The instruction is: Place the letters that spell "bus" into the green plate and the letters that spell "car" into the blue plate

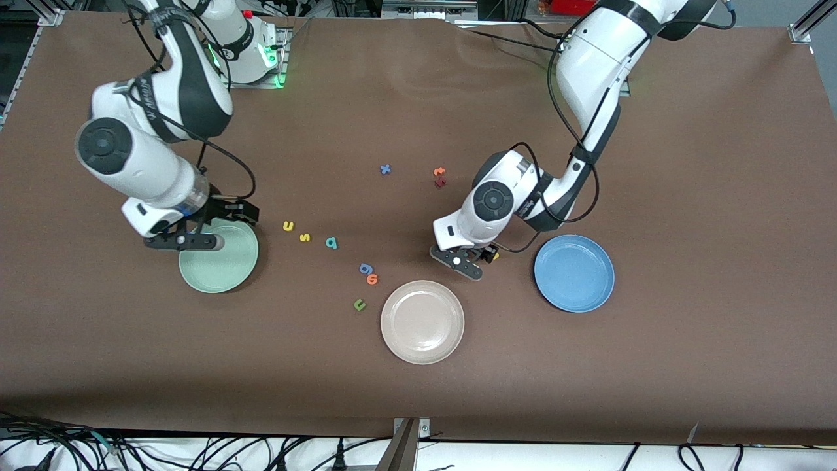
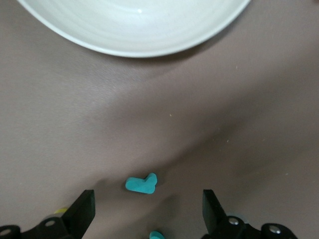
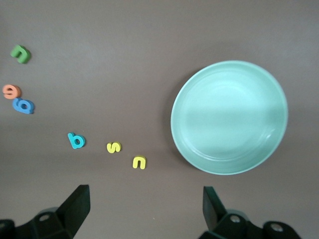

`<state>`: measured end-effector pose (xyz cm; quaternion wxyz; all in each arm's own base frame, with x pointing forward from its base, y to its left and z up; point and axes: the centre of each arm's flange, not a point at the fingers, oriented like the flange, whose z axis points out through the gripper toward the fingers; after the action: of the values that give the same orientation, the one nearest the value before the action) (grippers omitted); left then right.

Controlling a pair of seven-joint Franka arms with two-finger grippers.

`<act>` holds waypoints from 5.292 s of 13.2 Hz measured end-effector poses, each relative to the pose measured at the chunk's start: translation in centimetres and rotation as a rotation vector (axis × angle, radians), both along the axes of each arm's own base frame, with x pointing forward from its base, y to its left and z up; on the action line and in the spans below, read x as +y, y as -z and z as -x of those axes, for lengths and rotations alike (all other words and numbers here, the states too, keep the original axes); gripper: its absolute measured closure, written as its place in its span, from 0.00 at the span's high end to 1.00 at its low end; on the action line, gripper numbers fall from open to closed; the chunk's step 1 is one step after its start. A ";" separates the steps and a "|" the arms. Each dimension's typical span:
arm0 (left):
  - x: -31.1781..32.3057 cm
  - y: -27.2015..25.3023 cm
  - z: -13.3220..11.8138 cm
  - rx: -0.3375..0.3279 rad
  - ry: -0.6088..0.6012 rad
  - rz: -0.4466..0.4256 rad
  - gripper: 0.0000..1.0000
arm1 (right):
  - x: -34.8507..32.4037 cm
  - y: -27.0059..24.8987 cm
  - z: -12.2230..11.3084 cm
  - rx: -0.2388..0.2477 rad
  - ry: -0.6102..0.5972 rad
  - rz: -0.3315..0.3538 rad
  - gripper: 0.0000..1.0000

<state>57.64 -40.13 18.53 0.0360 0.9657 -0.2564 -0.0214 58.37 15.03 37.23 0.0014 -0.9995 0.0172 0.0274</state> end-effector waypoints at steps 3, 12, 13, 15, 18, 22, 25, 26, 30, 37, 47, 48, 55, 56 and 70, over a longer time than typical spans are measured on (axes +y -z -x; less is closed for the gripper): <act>0.3 0.7 -0.1 -0.008 0.015 -0.021 0.61 | 0.6 5.2 1.2 0.000 0.032 -0.006 1.00; 0.3 1.3 -0.3 -0.022 0.013 -0.012 0.49 | 3.7 15.0 1.7 0.017 0.134 -0.035 0.99; 0.3 1.3 -0.3 -0.022 0.013 -0.012 0.49 | 3.7 15.5 1.8 0.022 0.140 -0.034 0.99; 0.3 1.3 -0.3 -0.027 0.020 -0.016 0.48 | 3.7 16.1 1.9 0.033 0.150 -0.033 0.99; 0.4 1.1 -0.6 -0.039 0.024 -0.018 0.28 | 3.8 16.9 2.2 0.051 0.182 -0.030 0.99; 0.4 1.1 -0.7 -0.044 0.022 -0.015 0.28 | 4.8 17.8 3.3 0.075 0.194 -0.028 0.99; 1.8 -0.3 -2.2 -0.047 -0.004 -0.025 0.28 | 4.6 18.8 4.0 0.098 0.193 -0.019 0.99; 3.1 -1.5 -3.1 -0.036 -0.024 -0.040 0.28 | 4.5 19.2 4.1 0.105 0.194 -0.017 0.99; 11.5 -7.3 -6.0 0.060 -0.043 -0.123 0.28 | 4.4 19.7 4.4 0.116 0.195 -0.013 0.99; 19.8 -5.9 -7.5 0.135 0.019 -0.126 0.64 | 2.3 19.9 3.7 0.111 0.221 0.000 0.99; 8.9 -4.3 -5.0 0.011 0.072 -0.063 0.94 | 2.6 20.1 3.8 0.114 0.215 -0.001 0.58; 7.9 -3.4 -4.3 0.022 0.075 -0.066 0.81 | 2.7 20.0 3.8 0.113 0.214 -0.002 0.50; 4.8 0.6 -1.6 0.065 0.101 -0.102 0.58 | 3.2 19.7 3.8 0.109 0.201 -0.007 0.26; 5.1 0.8 -1.7 0.050 0.124 -0.130 0.58 | 3.2 19.7 3.8 0.108 0.199 -0.007 0.26; 4.7 1.2 -0.9 0.040 0.142 -0.164 0.28 | -11.6 12.8 -2.6 0.099 -0.157 0.027 0.26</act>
<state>58.58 -35.45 17.38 -0.0395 0.9442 -0.3206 -0.0641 61.02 3.45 24.48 -0.0151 -0.9951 -0.0608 0.0768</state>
